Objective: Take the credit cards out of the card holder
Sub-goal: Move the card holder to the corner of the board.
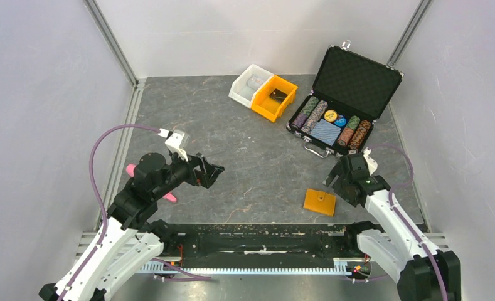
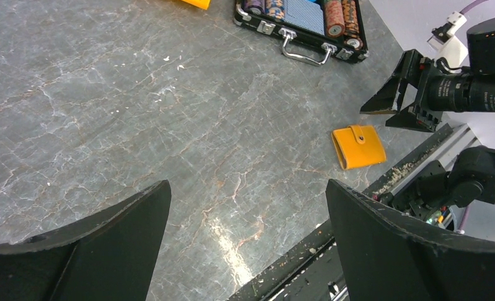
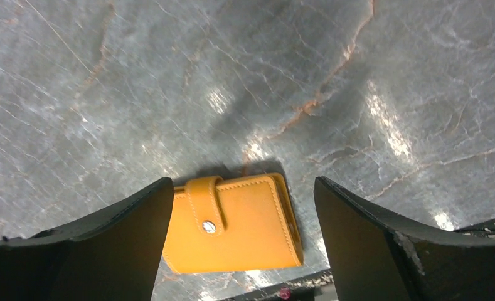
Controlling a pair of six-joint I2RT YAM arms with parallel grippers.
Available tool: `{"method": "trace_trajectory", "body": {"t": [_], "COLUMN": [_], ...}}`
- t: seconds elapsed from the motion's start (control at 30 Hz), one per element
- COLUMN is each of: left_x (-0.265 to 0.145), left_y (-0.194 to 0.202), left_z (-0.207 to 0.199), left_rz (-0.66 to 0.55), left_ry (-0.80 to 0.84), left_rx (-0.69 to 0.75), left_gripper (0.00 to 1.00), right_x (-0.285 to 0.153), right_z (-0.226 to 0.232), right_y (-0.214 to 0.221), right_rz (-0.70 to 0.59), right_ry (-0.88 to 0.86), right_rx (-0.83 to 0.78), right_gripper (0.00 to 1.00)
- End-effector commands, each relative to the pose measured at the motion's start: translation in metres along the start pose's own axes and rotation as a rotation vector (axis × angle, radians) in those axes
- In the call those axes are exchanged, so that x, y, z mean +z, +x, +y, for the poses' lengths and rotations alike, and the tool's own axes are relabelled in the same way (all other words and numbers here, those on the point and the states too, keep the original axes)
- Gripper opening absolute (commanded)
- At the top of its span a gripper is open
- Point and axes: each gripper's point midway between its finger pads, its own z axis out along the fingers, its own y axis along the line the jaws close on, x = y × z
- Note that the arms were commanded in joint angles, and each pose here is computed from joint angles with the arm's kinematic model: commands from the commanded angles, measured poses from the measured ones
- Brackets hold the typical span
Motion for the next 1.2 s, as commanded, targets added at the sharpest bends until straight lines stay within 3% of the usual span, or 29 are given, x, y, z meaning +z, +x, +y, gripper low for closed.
{"method": "trace_trajectory", "body": {"t": [0.0, 0.23, 0.4, 0.67, 0.77, 0.9, 1.17], "left_x": [-0.002, -0.003, -0.004, -0.001, 0.006, 0.016, 0.023], "left_y": [-0.004, -0.005, -0.005, -0.001, 0.013, 0.043, 0.060], "left_z": [-0.010, -0.013, -0.014, -0.008, 0.002, -0.003, 0.001], "left_rz": [-0.023, -0.031, -0.030, 0.004, 0.069, 0.207, 0.244], "left_ry": [0.057, 0.073, 0.077, 0.033, -0.037, -0.012, -0.030], "left_rx": [-0.014, -0.004, -0.004, -0.043, -0.145, -0.223, -0.277], "left_gripper": [1.00, 1.00, 1.00, 1.00, 1.00, 1.00, 0.99], "right_x": [-0.004, -0.002, -0.005, -0.019, -0.021, -0.028, -0.053], "right_z": [-0.006, 0.032, 0.029, 0.056, 0.065, 0.082, 0.141], "right_y": [0.018, 0.052, 0.060, 0.079, 0.091, 0.109, 0.155], "right_rz": [0.057, 0.187, 0.204, 0.233, 0.256, 0.280, 0.336], "right_ry": [-0.018, -0.298, -0.291, -0.459, -0.495, -0.547, -0.684], "right_rx": [-0.004, -0.028, -0.049, -0.008, 0.015, 0.010, -0.171], "right_gripper": [0.85, 0.82, 0.82, 0.79, 0.78, 0.76, 0.72]}}
